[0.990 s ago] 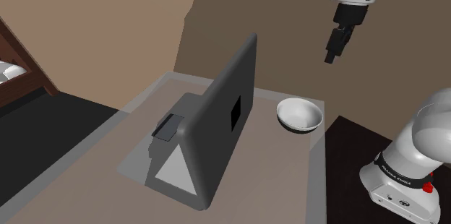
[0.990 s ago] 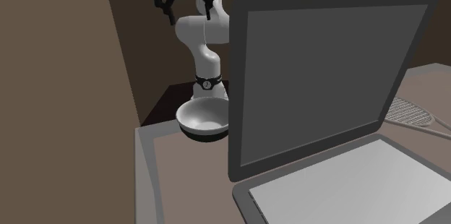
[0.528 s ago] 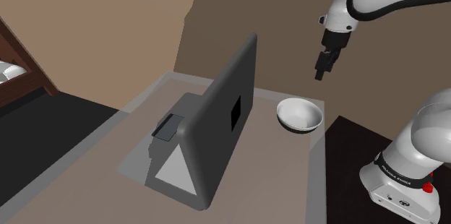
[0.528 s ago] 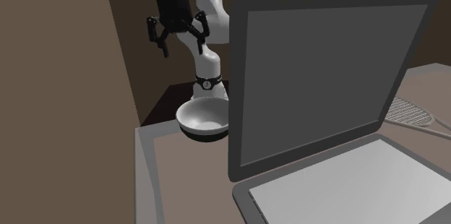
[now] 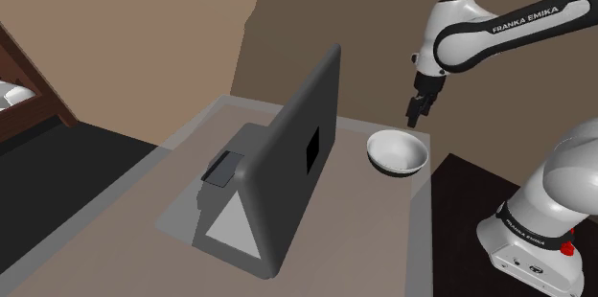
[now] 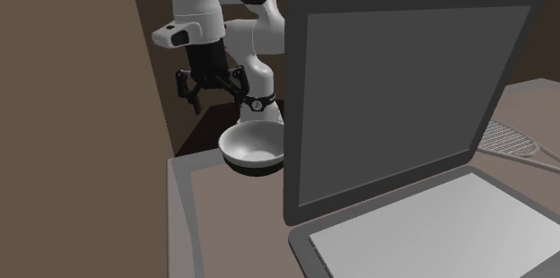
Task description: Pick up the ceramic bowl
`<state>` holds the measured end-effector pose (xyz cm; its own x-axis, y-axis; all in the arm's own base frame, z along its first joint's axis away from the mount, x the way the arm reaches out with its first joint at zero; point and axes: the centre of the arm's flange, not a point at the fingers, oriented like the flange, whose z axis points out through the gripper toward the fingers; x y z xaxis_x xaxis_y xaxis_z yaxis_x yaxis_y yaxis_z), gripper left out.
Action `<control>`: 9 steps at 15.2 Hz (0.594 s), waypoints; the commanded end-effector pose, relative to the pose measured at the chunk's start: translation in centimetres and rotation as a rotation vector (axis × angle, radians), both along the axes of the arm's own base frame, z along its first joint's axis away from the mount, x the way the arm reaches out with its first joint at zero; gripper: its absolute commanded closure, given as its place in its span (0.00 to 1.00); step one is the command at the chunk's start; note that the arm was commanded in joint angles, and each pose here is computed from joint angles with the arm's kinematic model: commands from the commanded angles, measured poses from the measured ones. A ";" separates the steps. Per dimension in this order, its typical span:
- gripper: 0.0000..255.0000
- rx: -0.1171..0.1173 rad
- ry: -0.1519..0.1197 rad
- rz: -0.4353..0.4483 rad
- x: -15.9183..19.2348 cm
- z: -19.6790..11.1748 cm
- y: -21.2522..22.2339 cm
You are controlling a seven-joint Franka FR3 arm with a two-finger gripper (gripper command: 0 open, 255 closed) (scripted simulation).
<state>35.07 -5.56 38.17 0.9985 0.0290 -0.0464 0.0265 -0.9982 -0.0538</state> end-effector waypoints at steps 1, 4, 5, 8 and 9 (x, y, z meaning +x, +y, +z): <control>0.00 -0.006 -0.001 -0.003 0.3 -1.5 0.1; 0.00 -0.006 -0.001 -0.003 0.3 -3.1 0.1; 0.00 -0.006 -0.001 -0.003 0.3 -3.6 0.1; 0.00 -0.006 -0.001 -0.003 0.3 -5.5 0.1; 0.00 -0.006 -0.001 -0.003 0.3 -5.5 0.1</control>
